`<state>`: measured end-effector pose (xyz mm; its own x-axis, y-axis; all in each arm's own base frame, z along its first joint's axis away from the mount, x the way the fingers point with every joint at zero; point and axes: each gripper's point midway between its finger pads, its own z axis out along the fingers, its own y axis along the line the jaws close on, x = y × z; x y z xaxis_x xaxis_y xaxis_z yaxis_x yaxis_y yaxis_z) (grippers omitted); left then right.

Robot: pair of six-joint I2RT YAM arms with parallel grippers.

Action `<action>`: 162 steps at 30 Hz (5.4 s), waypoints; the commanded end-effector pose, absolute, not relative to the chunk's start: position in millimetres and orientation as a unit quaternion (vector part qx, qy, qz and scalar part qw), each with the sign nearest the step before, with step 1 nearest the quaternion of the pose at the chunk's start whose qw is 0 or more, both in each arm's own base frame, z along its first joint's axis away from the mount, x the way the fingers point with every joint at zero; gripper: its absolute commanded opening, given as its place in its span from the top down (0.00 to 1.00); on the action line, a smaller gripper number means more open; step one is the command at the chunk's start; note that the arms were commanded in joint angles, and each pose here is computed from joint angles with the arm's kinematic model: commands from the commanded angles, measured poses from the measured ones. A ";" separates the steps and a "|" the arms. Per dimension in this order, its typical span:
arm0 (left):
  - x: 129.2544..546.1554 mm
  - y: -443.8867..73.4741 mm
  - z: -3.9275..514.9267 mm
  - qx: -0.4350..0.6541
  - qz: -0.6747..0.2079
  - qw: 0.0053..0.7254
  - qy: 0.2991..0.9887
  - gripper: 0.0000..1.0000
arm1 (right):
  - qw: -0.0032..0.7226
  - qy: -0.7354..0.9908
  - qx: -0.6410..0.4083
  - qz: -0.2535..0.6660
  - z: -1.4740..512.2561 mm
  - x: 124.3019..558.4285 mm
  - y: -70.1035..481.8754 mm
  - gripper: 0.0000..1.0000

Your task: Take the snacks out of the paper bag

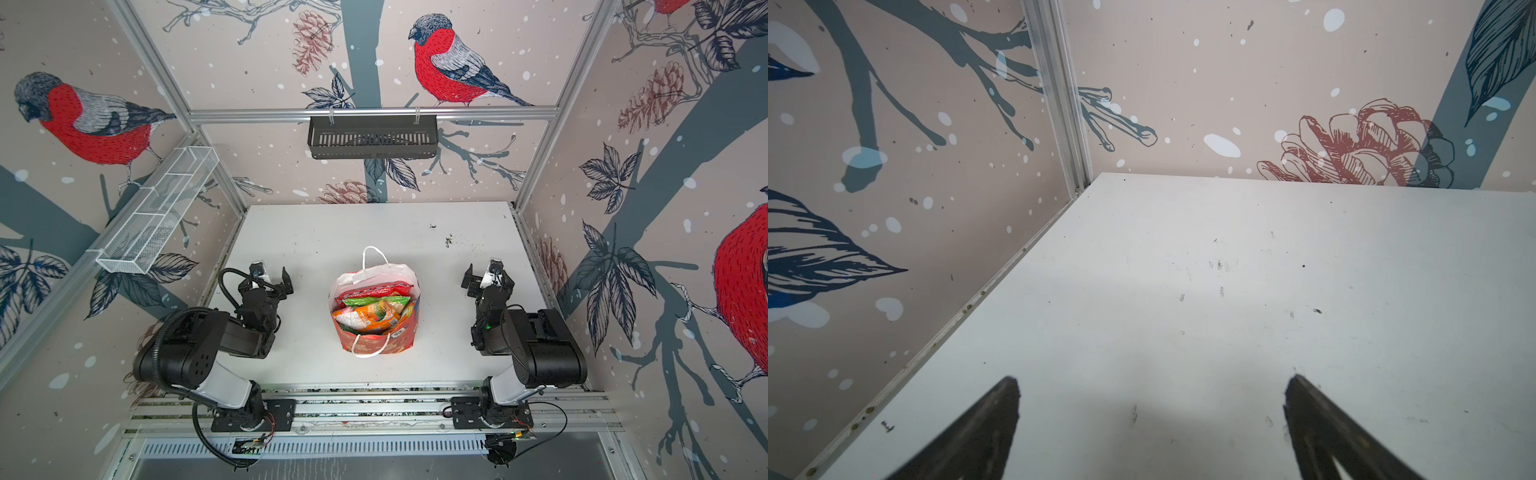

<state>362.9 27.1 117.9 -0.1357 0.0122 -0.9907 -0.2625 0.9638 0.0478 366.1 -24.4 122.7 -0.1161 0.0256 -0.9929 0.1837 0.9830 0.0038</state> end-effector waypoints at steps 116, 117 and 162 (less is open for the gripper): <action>308.8 -115.8 304.0 0.076 -0.174 0.545 0.817 0.03 | 0.297 0.772 -0.477 0.297 273.4 174.1 275.3 0.36; 308.7 -115.9 304.0 0.076 -0.174 0.544 0.817 0.03 | 0.296 0.771 -0.478 0.298 273.1 173.9 276.4 0.36; 314.8 -121.5 298.1 0.087 -0.176 0.533 0.823 0.03 | 0.326 0.748 -0.491 0.306 287.2 175.1 294.5 0.98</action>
